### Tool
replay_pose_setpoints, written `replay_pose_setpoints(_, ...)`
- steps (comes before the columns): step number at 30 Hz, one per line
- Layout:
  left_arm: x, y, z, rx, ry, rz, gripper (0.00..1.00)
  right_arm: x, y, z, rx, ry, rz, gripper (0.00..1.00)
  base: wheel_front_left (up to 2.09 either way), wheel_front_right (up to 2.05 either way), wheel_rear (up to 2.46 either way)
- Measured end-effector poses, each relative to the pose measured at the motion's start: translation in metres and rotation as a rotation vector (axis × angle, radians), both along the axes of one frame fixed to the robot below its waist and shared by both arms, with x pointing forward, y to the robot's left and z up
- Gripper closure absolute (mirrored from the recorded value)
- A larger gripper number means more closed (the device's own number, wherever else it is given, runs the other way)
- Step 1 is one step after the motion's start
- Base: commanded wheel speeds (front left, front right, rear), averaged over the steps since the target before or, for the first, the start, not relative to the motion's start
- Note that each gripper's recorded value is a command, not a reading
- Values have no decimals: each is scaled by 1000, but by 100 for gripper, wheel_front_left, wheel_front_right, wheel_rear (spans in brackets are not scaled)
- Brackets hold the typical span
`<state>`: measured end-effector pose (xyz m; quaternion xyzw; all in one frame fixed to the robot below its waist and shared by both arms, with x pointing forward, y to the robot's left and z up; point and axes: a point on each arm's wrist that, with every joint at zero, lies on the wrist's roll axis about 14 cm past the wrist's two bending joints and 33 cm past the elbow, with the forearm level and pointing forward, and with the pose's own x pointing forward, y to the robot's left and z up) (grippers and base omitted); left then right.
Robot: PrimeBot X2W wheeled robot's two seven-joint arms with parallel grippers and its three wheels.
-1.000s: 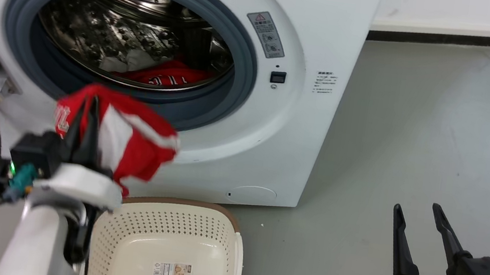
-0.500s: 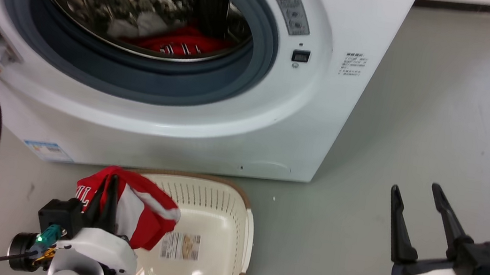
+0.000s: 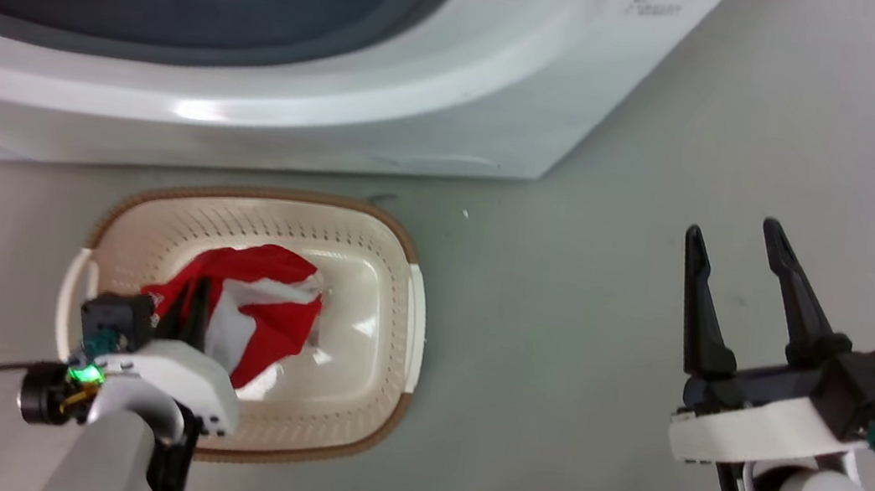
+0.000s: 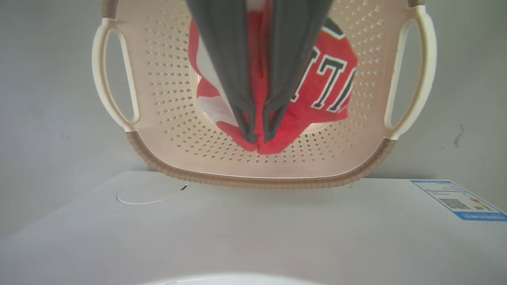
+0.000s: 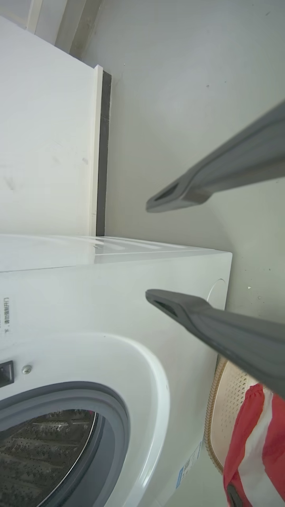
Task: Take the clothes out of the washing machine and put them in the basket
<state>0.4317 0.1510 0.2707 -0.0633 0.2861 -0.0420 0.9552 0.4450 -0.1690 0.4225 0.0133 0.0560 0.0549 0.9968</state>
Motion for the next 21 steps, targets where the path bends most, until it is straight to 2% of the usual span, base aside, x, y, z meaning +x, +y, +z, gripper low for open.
replay_pose_setpoints(9,8,-1,-85,59,192,-46,100,19,-10,-47,-26,82,-9,0,0,0,0)
replay_pose_setpoints(16,13,-17,-135,73,281,-108,100,20,-18,-80,-23,157,-27,0,0,0,0)
replay_pose_setpoints(21,-1,-24,-165,85,367,-134,100,17,-24,-92,-27,191,-38,0,0,0,0)
